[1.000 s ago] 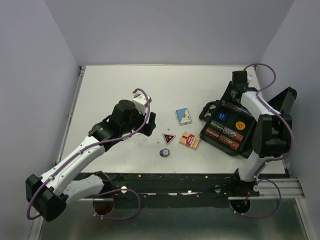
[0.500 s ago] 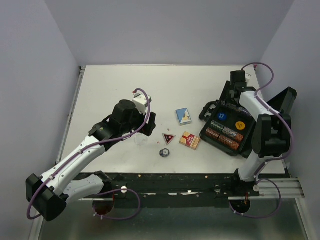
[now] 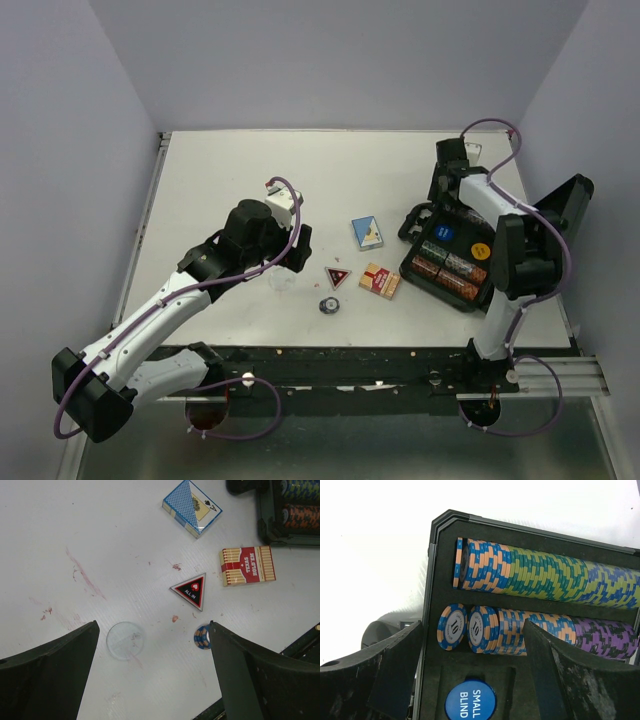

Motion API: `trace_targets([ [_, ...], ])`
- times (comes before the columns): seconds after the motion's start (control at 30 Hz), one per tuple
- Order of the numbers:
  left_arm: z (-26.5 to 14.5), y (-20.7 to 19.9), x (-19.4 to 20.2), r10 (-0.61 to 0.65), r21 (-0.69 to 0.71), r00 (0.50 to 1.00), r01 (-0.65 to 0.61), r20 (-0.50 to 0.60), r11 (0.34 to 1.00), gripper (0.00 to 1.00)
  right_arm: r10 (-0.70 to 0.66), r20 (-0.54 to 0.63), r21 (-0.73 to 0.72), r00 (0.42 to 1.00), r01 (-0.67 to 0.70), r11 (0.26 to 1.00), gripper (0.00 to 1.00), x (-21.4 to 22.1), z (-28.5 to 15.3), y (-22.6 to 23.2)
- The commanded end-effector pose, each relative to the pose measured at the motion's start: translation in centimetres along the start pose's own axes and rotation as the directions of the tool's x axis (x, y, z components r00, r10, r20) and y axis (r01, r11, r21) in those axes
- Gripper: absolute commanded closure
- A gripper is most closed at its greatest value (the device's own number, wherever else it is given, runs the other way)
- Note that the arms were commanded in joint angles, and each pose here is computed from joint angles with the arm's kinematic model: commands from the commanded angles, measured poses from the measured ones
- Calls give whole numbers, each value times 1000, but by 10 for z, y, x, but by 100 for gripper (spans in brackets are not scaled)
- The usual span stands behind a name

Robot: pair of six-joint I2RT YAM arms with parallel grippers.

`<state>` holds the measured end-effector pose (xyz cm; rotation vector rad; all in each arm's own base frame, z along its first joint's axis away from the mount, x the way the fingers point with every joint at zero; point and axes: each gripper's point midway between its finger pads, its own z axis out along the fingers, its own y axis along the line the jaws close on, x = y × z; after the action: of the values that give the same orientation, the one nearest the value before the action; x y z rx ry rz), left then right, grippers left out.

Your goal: Pack up texas hold em set

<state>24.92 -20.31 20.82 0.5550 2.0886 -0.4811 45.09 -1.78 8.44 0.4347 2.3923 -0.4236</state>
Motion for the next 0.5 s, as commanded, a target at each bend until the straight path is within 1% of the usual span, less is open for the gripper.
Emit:
trace_targets([
  [0.0,-2,1,-3,-8,-6,1000,8,5,1000,1,-27,-31,133,999,31,991,12,12,5,-20],
  [0.27,-2,1,-3,-7,-8,1000,7,5,1000,1,-31,-48,195,998,40,980,10,29,-2,-39],
  [0.47,-2,0,-3,-6,-7,1000,6,5,1000,1,-32,-37,255,999,40,966,5,36,-10,-57],
])
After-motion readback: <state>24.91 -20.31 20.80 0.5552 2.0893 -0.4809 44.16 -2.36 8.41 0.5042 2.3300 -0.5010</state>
